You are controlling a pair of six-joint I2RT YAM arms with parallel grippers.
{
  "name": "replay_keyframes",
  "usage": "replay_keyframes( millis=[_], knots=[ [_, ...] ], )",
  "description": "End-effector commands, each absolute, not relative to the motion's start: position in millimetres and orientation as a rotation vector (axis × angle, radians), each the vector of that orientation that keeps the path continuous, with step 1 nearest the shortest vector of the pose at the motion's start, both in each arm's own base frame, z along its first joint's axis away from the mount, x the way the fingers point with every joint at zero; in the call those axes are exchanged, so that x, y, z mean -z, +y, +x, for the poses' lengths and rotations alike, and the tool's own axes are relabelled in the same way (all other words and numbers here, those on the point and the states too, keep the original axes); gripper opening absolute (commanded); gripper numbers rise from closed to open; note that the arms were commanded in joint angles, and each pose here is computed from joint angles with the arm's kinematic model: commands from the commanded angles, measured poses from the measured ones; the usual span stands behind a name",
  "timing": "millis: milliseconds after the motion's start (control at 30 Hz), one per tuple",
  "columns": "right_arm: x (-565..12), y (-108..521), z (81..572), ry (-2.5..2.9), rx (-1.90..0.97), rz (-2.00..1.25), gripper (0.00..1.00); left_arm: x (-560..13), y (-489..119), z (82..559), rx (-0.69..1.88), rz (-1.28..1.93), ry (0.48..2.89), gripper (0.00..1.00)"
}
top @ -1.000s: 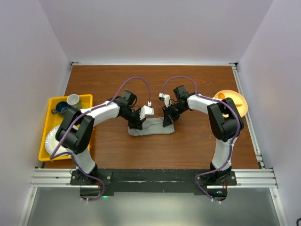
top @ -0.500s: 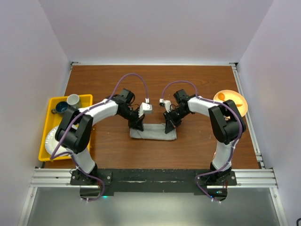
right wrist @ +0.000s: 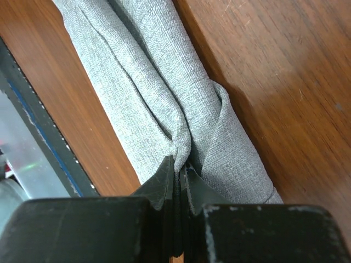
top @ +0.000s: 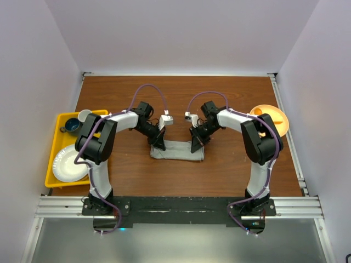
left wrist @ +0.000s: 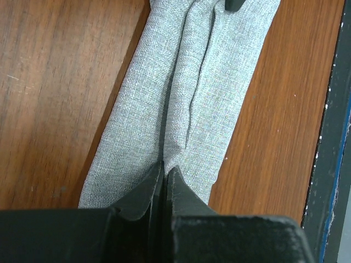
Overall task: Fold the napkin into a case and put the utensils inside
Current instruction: Fold the 2/3-rectangle-folded napkin at the center of the board, then pick up the top corner of the smaller rectangle folded napkin from the folded napkin.
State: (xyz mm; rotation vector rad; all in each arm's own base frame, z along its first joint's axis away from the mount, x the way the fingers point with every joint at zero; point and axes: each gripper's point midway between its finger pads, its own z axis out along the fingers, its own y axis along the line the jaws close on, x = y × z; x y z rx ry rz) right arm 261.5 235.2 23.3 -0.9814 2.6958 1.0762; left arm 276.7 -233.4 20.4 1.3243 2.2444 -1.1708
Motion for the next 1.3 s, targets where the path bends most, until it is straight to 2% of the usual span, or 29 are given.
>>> replay_keyframes(
  millis=[0,167,467,700,833,967,1000,1100,1133,1167,1267],
  knots=[
    [-62.0,249.0,276.0,2.641,-1.135,-0.878,0.0,2.1,-217.0,274.4,1.103,1.327,2.337,0.0],
    [-71.3,260.4,291.7,2.599,-1.164,-0.803,0.0,6.6,-213.3,272.1,1.09,1.363,2.341,0.0],
    [-26.4,248.7,309.3,2.688,-0.986,-0.758,0.0,-4.8,-210.4,274.4,1.141,1.328,2.319,0.0],
    [5.8,229.5,305.8,2.763,-0.836,-0.807,0.0,-68.1,-222.5,291.8,1.168,1.268,2.103,0.0],
    [11.0,227.6,305.8,2.765,-0.821,-0.819,0.0,-62.7,-221.2,298.7,1.142,1.195,2.161,0.0],
    [11.2,225.7,305.8,2.761,-0.812,-0.833,0.0,-27.3,-204.3,315.4,1.061,1.055,2.312,0.01],
    [11.5,225.2,305.1,2.76,-0.811,-0.837,0.0,-21.8,-197.9,322.7,1.016,1.03,2.337,0.14],
    [9.9,225.9,306.1,2.743,-0.814,-0.846,0.0,-34.9,-197.1,333.7,1.034,1.026,2.272,0.31],
    [9.8,226.6,305.6,2.742,-0.816,-0.849,0.0,-42.9,-197.2,336.1,1.038,1.04,2.224,0.39],
    [9.0,228.0,305.2,2.738,-0.83,-0.85,0.0,-62.7,-199.8,338.8,1.029,1.064,2.146,0.43],
    [5.2,231.8,307.4,2.713,-0.853,-0.852,0.0,-106.1,-214.4,338.2,1.03,1.131,1.926,0.64]
  ],
)
